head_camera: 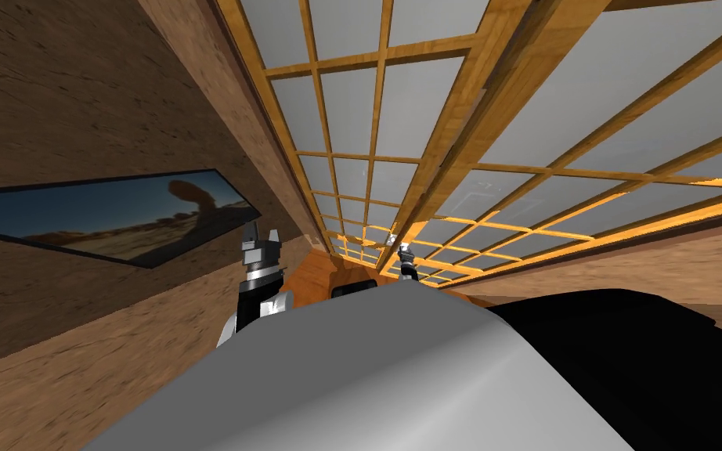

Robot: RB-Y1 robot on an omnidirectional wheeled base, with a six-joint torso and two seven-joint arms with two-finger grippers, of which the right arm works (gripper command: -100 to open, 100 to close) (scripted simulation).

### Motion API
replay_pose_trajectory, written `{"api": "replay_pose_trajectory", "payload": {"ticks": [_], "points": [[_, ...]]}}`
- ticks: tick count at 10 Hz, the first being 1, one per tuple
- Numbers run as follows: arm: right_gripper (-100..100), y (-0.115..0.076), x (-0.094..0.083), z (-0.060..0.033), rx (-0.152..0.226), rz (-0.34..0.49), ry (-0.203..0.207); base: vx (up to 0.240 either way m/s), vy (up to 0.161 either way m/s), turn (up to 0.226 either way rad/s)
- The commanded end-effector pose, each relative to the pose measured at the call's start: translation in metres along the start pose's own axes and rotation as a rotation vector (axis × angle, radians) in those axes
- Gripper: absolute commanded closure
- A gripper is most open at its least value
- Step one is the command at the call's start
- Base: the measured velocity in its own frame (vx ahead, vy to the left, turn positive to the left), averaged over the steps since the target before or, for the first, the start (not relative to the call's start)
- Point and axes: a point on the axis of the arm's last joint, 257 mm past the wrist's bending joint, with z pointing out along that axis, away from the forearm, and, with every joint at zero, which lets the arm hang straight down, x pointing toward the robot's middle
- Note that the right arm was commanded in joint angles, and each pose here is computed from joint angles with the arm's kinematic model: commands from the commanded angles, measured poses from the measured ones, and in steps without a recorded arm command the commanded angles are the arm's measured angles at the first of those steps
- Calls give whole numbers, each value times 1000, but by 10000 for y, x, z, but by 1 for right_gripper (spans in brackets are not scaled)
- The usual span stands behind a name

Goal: Pull the door open

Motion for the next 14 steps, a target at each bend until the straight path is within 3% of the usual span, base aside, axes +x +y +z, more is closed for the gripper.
{"api": "replay_pose_trajectory", "payload": {"ticks": [1,3,4,6,7,12,13,14], "points": [[100,239,-135,-134,-31,-27,-34,-132,18,-61],[100,239,-135,-134,-31,-27,-34,-78,12,-19],[100,381,-243,-246,-44,-45,-62,-126,32,-96],[100,381,-243,-246,-44,-45,-62,-95,35,-33],[100,448,-293,-302,-49,-54,-75,-86,13,-59],[100,448,-293,-302,-49,-54,-75,-17,9,-12],[100,371,-207,-248,-40,-36,-53,-8,-2,-4],[100,377,-214,-252,-41,-38,-54,-2,-6,13]]}}
